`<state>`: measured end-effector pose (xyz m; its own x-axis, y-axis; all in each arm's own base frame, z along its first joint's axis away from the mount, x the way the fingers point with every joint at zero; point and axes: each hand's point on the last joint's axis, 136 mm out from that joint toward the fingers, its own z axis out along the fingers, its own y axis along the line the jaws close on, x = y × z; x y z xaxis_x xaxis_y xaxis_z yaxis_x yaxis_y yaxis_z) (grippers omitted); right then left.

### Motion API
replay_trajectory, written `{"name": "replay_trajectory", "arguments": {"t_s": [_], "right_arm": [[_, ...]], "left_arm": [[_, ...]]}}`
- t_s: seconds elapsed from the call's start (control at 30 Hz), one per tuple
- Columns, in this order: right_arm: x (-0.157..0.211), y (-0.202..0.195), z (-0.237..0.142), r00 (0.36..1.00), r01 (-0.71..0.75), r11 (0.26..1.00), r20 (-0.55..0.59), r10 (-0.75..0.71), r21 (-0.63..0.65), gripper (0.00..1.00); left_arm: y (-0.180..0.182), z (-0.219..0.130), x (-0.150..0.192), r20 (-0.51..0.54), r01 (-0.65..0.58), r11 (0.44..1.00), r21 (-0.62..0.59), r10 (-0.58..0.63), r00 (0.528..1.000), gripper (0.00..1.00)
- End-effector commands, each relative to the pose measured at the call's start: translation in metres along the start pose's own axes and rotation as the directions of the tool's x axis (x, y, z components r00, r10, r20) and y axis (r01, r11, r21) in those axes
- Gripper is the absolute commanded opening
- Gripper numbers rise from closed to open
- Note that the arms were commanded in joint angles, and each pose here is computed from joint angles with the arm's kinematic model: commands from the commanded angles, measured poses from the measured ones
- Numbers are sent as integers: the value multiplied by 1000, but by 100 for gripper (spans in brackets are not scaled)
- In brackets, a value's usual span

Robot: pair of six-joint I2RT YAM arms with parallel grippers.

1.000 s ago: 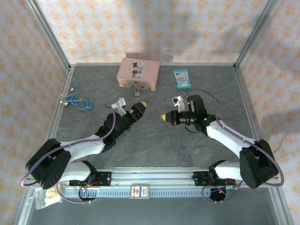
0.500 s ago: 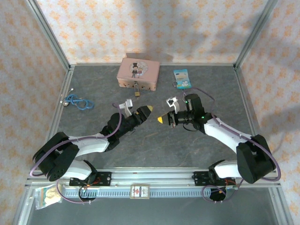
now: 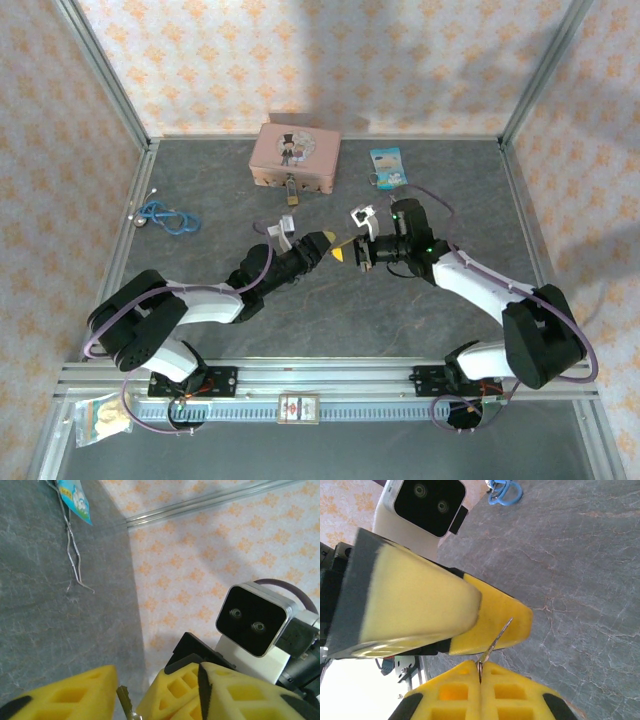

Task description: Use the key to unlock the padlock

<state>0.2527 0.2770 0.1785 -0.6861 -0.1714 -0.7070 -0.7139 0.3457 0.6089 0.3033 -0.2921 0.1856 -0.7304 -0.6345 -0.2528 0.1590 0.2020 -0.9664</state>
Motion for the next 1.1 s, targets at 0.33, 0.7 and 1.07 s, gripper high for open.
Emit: {"name": "replay_trajectory", "arguments": {"t_s": [0.33,0.7,1.07], "right_arm": [[-19,9,-3,998,51,999,48,-50,-2,0],[-66,22,-40,875,-168,984,449,179,-63,43],[-71,59,-29,855,-89,976,487,177,-199,44]], "left_arm": [[-17,0,-6,38,-44,998,38,43,998,0],[-32,-34,-50,287,-215,975,-53,221,932,0],[-69,-40,-35,300,-256,951,172,197,934,0]]}}
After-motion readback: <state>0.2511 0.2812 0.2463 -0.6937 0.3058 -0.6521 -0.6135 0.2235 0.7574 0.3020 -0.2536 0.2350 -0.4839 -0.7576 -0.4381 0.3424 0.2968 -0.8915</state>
